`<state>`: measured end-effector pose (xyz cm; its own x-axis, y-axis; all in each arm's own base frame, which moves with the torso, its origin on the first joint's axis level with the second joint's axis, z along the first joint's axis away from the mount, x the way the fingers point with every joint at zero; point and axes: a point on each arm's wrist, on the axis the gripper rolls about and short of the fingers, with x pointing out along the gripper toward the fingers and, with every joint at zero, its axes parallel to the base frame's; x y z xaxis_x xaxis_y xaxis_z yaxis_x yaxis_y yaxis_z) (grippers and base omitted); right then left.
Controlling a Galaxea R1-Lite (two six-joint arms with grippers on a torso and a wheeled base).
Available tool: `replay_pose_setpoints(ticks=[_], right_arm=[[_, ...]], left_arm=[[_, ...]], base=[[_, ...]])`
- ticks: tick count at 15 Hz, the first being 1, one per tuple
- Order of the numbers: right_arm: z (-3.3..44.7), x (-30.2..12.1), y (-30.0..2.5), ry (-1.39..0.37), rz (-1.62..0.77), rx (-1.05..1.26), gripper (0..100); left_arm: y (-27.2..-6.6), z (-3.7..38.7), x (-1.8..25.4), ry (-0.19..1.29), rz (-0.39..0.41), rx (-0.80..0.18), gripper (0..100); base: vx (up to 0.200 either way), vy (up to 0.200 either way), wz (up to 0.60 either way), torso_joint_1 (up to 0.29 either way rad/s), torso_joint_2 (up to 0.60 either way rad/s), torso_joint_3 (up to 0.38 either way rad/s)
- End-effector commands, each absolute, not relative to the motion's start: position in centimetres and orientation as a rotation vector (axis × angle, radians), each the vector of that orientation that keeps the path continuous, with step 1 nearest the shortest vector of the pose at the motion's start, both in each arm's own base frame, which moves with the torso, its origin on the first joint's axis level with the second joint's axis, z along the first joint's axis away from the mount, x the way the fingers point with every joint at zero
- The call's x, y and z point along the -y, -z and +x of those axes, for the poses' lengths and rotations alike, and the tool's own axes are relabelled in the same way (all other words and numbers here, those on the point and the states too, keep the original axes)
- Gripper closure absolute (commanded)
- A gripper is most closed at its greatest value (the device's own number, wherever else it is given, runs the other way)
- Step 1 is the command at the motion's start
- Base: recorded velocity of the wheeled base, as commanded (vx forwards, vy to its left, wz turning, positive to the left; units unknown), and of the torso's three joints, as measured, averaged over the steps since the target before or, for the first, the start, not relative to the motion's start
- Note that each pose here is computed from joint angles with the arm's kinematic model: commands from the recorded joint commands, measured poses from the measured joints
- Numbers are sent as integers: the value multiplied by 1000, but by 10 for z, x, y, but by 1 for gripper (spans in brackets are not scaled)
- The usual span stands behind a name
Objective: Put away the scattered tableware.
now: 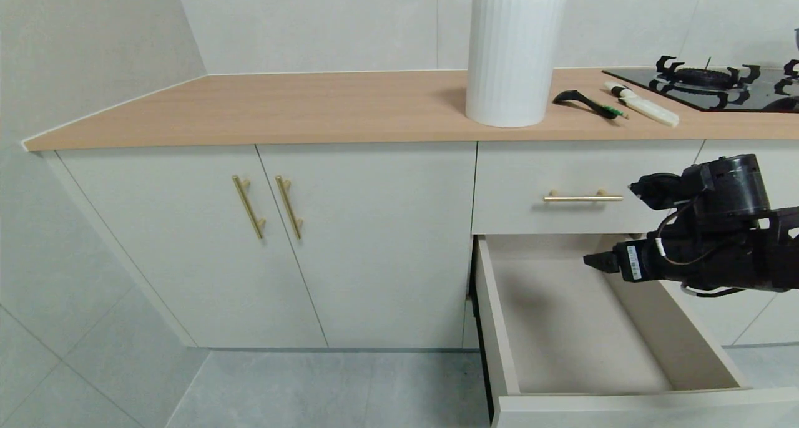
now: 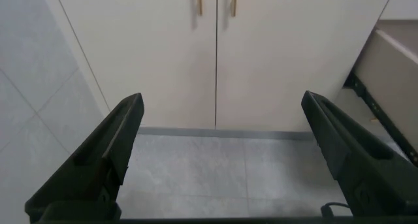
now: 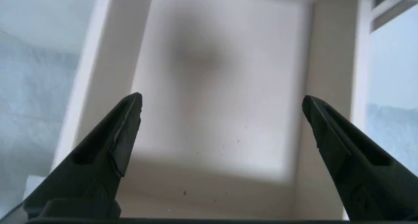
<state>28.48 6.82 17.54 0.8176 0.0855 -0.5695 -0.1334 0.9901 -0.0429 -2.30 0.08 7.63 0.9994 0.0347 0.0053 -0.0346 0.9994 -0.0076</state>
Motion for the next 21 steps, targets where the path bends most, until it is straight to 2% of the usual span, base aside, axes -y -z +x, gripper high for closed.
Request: replay_pose_setpoints(ticks=[1,16,21], right_arm=[[282,-68,-178,-118,-80,-595,0],[281,-67,-178,-120,-85,-593,0],[299,-71,-179,-118,-72,-512,0]], left_arm=[[-76,-23,-1,-35,-8,2,0],[-76,-23,-1,-35,-8,2,0],[-76,-23,-1,-35,-8,2,0]], base=[[0,0,0,27,-124,-271],[0,0,0,188,-483,-288],[0,0,0,82,-170,-90]])
